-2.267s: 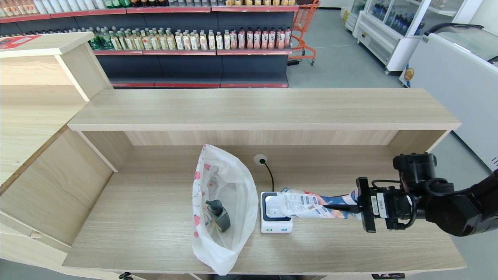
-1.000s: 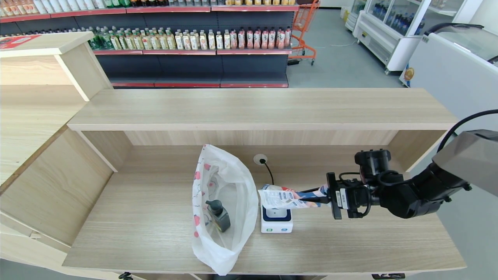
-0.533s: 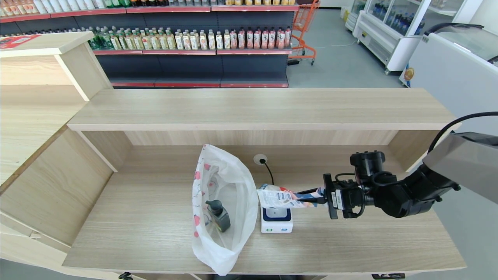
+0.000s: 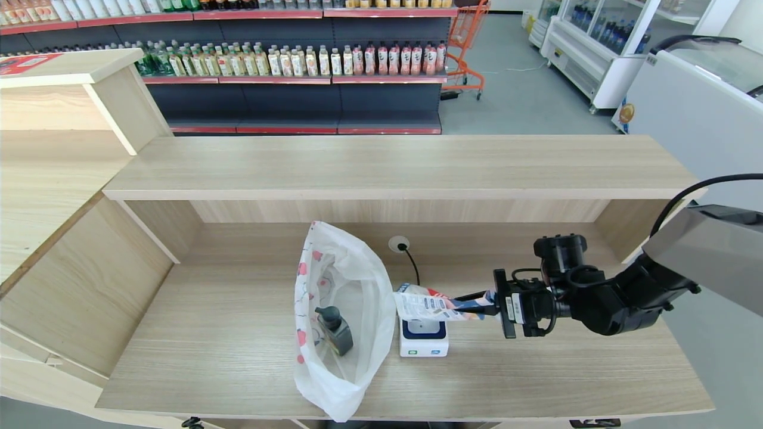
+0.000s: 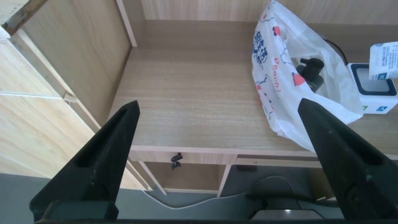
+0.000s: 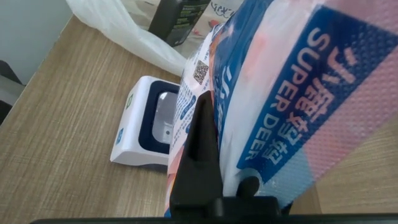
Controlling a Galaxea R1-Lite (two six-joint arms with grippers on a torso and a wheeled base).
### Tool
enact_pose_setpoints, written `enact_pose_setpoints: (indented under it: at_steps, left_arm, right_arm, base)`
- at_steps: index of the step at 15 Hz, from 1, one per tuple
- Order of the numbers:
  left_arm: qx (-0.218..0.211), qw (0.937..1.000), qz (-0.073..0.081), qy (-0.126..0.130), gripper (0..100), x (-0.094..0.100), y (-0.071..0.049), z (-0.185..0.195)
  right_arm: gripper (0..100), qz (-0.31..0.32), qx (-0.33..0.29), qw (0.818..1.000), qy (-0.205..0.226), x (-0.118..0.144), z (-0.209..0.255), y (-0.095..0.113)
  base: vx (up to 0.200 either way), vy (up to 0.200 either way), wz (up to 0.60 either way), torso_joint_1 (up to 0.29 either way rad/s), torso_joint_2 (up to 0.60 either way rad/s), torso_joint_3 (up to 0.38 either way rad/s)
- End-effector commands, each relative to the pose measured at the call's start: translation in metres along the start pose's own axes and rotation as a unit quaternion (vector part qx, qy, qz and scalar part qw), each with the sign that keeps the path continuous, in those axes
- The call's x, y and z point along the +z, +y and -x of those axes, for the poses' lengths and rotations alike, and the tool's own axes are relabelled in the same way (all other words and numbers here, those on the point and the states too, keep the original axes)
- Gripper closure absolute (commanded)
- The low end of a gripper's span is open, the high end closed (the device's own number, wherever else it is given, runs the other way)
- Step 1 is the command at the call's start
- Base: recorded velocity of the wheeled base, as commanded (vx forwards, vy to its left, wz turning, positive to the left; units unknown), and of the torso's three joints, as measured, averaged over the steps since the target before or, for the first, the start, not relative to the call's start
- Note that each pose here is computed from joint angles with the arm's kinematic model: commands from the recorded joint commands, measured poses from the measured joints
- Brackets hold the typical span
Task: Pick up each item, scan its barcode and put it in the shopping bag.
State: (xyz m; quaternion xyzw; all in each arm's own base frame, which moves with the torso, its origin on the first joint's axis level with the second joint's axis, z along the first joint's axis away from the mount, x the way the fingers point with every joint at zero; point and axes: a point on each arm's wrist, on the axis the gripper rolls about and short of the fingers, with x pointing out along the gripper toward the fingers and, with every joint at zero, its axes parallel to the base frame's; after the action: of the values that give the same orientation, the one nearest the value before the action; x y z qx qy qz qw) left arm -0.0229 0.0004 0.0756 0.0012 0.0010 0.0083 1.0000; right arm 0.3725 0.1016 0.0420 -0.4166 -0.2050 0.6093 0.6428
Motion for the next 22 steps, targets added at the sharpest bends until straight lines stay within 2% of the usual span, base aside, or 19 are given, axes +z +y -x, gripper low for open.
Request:
enact_pose_setpoints:
  at_steps: [1, 7, 9, 10, 11, 12, 13, 14, 15, 16, 17, 19, 21, 22]
  left_arm:
    - [0.0, 1.0, 0.0, 0.0, 0, 0.0, 0.0, 0.0]
    - [0.0, 1.0, 0.0, 0.0, 0, 0.0, 0.0, 0.0]
    - [0.0, 1.0, 0.0, 0.0, 0, 0.0, 0.0, 0.0]
    - [0.0, 1.0, 0.0, 0.0, 0, 0.0, 0.0, 0.0]
    - [0.0, 1.0, 0.0, 0.0, 0, 0.0, 0.0, 0.0]
    - [0.0, 1.0, 0.0, 0.0, 0, 0.0, 0.0, 0.0]
    - [0.0, 1.0, 0.0, 0.0, 0, 0.0, 0.0, 0.0]
    - [0.0, 1.0, 0.0, 0.0, 0, 0.0, 0.0, 0.0]
    - [0.0, 1.0, 0.0, 0.0, 0, 0.0, 0.0, 0.0]
    - [0.0, 1.0, 0.0, 0.0, 0, 0.0, 0.0, 0.0]
    - [0.0, 1.0, 0.0, 0.0, 0, 0.0, 0.0, 0.0]
    - [0.0, 1.0, 0.0, 0.0, 0, 0.0, 0.0, 0.0]
    - [0.0, 1.0, 0.0, 0.0, 0, 0.0, 0.0, 0.0]
    - [0.0, 1.0, 0.0, 0.0, 0, 0.0, 0.0, 0.0]
  right_arm:
    - [100, 0.002, 0.002, 1.0, -0.002, 0.002, -0.003, 0.0]
    - [100, -0.008, -0.003, 1.0, 0.001, 0.009, 0.004, -0.004]
    - [100, -0.055, -0.038, 0.998, 0.016, 0.026, 0.032, -0.025]
    - [100, -0.06, -0.043, 0.997, 0.017, 0.028, 0.036, -0.028]
    - [100, -0.109, -0.077, 0.991, 0.023, 0.054, 0.061, -0.049]
    - [100, -0.175, -0.119, 0.977, 0.033, 0.082, 0.08, -0.071]
    - [100, -0.217, -0.15, 0.964, 0.042, 0.099, 0.088, -0.082]
    - [100, -0.289, -0.19, 0.937, 0.044, 0.119, 0.096, -0.091]
    - [100, -0.362, -0.233, 0.902, 0.045, 0.138, 0.097, -0.097]
    - [100, -0.394, -0.251, 0.883, 0.044, 0.145, 0.092, -0.098]
    - [100, -0.468, -0.295, 0.832, 0.045, 0.156, 0.085, -0.097]
    - [100, -0.542, -0.333, 0.77, 0.043, 0.164, 0.073, -0.092]
    - [100, -0.564, -0.337, 0.752, 0.051, 0.161, 0.071, -0.084]
    - [100, -0.584, -0.332, 0.739, 0.06, 0.159, 0.071, -0.074]
  base:
    - [0.0, 0.0, 0.0, 0.0, 0.0, 0.0]
    - [0.0, 0.0, 0.0, 0.0, 0.0, 0.0]
    - [0.0, 0.0, 0.0, 0.0, 0.0, 0.0]
    - [0.0, 0.0, 0.0, 0.0, 0.0, 0.0]
    - [0.0, 0.0, 0.0, 0.0, 0.0, 0.0]
    - [0.0, 0.0, 0.0, 0.0, 0.0, 0.0]
    - [0.0, 0.0, 0.0, 0.0, 0.0, 0.0]
    - [0.0, 0.0, 0.0, 0.0, 0.0, 0.0]
    - [0.0, 0.0, 0.0, 0.0, 0.0, 0.0]
    - [0.0, 0.0, 0.0, 0.0, 0.0, 0.0]
    - [0.0, 0.0, 0.0, 0.0, 0.0, 0.0]
    - [0.0, 0.0, 0.0, 0.0, 0.0, 0.0]
    - [0.0, 0.0, 0.0, 0.0, 0.0, 0.0]
    - [0.0, 0.0, 0.0, 0.0, 0.0, 0.0]
